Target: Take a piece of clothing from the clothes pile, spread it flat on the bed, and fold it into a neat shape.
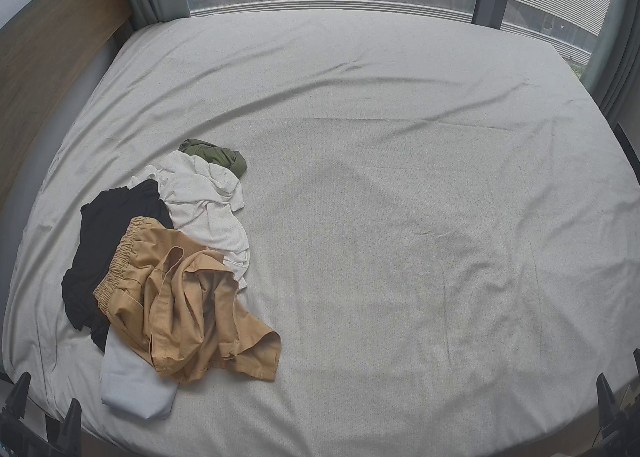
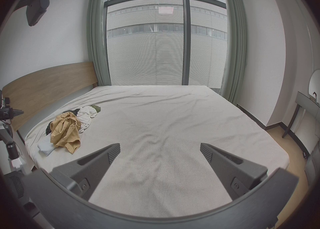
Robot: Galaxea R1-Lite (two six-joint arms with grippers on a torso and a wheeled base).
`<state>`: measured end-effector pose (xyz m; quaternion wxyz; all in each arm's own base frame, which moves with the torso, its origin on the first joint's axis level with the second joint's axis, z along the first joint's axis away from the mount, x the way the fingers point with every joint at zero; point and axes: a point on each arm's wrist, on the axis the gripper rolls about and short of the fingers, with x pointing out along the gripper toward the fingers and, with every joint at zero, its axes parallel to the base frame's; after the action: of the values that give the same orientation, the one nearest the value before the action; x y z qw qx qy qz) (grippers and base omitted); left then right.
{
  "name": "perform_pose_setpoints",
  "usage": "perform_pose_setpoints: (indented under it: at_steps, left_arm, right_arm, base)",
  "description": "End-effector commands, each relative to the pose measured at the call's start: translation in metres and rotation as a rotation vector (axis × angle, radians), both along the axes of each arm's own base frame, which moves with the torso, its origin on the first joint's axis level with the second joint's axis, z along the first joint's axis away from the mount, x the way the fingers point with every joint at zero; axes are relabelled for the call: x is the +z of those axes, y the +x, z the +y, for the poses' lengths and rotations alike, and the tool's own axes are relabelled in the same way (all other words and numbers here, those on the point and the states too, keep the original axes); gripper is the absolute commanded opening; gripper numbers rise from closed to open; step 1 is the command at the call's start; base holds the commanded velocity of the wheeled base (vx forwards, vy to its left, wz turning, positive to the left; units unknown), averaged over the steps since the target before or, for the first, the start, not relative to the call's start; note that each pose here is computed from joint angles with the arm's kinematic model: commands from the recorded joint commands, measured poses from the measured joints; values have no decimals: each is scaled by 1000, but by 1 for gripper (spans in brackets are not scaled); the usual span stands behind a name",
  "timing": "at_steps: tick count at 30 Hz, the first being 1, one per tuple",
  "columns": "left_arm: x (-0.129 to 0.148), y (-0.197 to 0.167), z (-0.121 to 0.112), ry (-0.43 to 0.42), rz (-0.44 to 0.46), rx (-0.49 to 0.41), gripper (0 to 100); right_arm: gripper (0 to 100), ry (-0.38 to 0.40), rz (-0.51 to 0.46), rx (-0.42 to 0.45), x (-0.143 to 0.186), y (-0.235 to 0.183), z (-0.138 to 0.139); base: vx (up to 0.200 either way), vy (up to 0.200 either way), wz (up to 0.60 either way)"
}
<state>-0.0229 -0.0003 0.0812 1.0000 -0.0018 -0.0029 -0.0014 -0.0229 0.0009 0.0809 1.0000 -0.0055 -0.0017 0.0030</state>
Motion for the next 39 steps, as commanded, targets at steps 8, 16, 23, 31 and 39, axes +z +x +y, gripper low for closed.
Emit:
perform_pose_setpoints:
  at_steps: [8,16,23,31,39]
  left_arm:
    - [-5,0,0,-7,3,4,100]
    - [-5,0,0,-7,3,4,100]
    - [-5,0,0,-7,3,6,100]
    - [-5,0,0,-7,3,4,100]
    - [-5,0,0,-6,3,3,100]
  right_arm:
    - [100,-18,5,16,-5,1,0]
    - [100,-26,5,17,-5,1,0]
    - [100,-32,-121,29,15,-2,1]
    - [100,-38,-134,81,79,14,2]
    - [100,-3,-87,146,86,27,2]
  base:
    - [0,0,0]
    - [0,0,0]
    - [0,0,0]
    - [0,0,0]
    - [0,0,0]
